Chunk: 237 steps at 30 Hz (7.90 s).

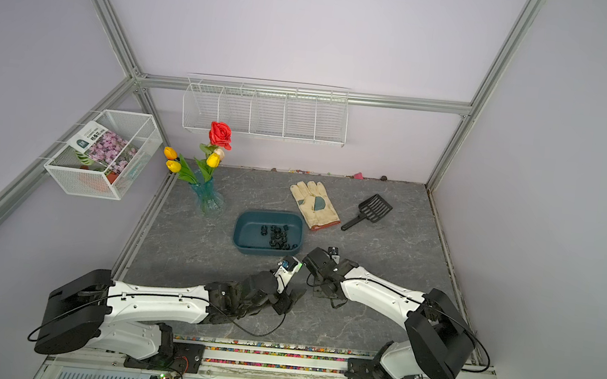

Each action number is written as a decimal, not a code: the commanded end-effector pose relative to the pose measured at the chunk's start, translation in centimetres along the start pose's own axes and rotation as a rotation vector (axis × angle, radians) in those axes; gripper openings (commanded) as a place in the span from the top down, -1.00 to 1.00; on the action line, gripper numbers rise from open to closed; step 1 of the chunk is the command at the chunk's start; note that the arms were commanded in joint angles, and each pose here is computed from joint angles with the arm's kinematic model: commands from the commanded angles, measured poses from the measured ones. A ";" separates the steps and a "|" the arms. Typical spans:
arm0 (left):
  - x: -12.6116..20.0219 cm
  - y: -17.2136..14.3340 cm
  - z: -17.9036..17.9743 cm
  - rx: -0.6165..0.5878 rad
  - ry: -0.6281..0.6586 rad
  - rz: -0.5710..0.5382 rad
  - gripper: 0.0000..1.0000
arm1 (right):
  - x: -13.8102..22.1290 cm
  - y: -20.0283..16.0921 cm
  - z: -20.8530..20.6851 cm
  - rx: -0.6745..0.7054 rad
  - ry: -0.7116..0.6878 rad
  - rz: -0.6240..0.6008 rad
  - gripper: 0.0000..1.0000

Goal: Put the nuts on the desktop into the storage box
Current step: Place the nut in the storage box, then pick up the nut from the center of the board, then place the nut in the storage box.

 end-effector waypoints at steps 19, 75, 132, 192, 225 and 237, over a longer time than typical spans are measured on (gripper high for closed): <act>3.6 4.1 7.0 0.022 0.107 -0.192 -0.30 | 2.9 12.0 7.4 0.218 0.155 -0.107 0.71; 2.0 2.8 10.4 0.067 0.141 -0.175 -0.28 | -7.1 17.2 13.0 0.294 0.273 0.040 0.10; 1.0 -0.8 1.1 -0.019 -0.080 0.034 -0.29 | -2.0 1.7 1.2 0.066 0.078 0.075 0.05; 1.6 -1.2 2.4 0.025 -0.026 -0.053 -0.29 | -1.8 3.8 2.9 0.129 0.054 0.051 0.66; 2.2 3.2 11.1 0.074 0.155 -0.185 -0.29 | -3.0 17.4 12.2 0.269 0.225 -0.016 0.65; 1.5 2.5 11.5 0.075 0.154 -0.159 -0.29 | -6.5 17.3 12.8 0.262 0.231 0.052 0.64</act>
Point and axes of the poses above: each gripper's point midway between its finger pads, its own x axis back along the fingers, its own z axis along the line the jaws close on, y = z × x, the point moved 6 cm from there along x, back along the fingers, and after that the axes turned 6 degrees about x, right-handed, at the moved point
